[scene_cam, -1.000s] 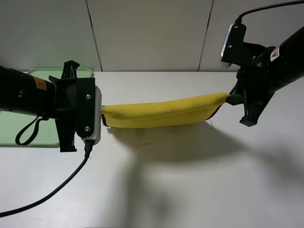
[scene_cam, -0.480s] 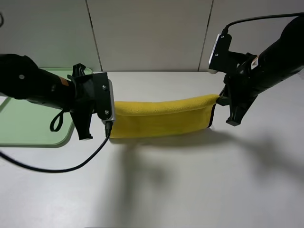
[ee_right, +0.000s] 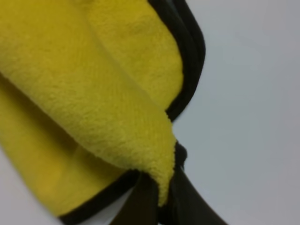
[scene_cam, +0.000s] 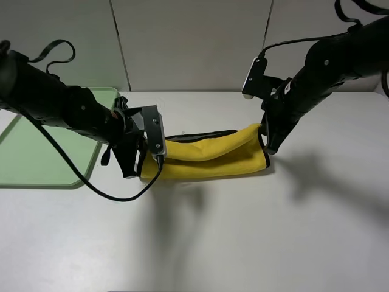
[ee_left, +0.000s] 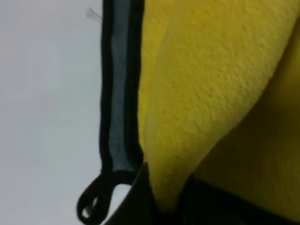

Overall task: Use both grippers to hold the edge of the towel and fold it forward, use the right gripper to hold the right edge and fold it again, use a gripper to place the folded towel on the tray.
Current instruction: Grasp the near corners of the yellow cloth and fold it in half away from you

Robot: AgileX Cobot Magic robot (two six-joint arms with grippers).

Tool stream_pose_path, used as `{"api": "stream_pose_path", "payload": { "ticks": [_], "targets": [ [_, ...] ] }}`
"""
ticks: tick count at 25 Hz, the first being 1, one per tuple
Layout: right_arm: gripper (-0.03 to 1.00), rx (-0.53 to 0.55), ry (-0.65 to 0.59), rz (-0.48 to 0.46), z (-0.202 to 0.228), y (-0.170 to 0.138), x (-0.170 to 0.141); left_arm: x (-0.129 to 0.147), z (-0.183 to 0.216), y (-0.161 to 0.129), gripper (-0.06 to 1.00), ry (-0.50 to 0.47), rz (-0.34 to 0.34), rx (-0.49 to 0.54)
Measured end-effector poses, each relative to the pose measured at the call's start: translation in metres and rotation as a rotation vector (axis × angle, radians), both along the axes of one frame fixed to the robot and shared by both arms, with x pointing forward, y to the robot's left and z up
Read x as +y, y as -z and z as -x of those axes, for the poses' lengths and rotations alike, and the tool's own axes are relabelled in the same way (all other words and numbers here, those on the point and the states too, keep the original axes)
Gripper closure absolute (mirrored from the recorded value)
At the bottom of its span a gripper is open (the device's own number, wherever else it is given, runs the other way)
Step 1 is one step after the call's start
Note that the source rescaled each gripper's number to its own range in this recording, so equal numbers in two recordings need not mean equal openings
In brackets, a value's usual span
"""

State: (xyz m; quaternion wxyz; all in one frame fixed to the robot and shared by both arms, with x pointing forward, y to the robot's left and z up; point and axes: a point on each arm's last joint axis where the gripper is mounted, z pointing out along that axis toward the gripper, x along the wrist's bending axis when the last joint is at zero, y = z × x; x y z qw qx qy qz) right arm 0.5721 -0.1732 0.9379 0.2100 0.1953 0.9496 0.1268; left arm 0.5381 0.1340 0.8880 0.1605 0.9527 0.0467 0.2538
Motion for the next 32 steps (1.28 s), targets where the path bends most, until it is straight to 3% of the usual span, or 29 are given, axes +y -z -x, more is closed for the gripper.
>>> {"api": "stream_pose_path", "payload": {
  "ticks": [5,14,25,32],
  "targets": [
    [0.97,-0.016,0.001,-0.008,-0.008,0.012,0.003,-0.001,-0.005,0.007,0.94,-0.017,0.009,-0.033],
    [0.97,-0.025,0.019,-0.015,-0.011,0.014,-0.001,0.0,-0.012,0.002,0.94,-0.175,0.103,-0.087],
    [0.97,-0.088,0.049,-0.056,-0.017,0.01,-0.001,0.012,-0.022,-0.005,0.94,-0.508,0.223,-0.161],
    [0.97,-0.099,0.062,-0.069,-0.018,0.009,-0.001,0.013,-0.022,-0.004,0.94,-0.537,0.234,-0.151]
  ]
}}
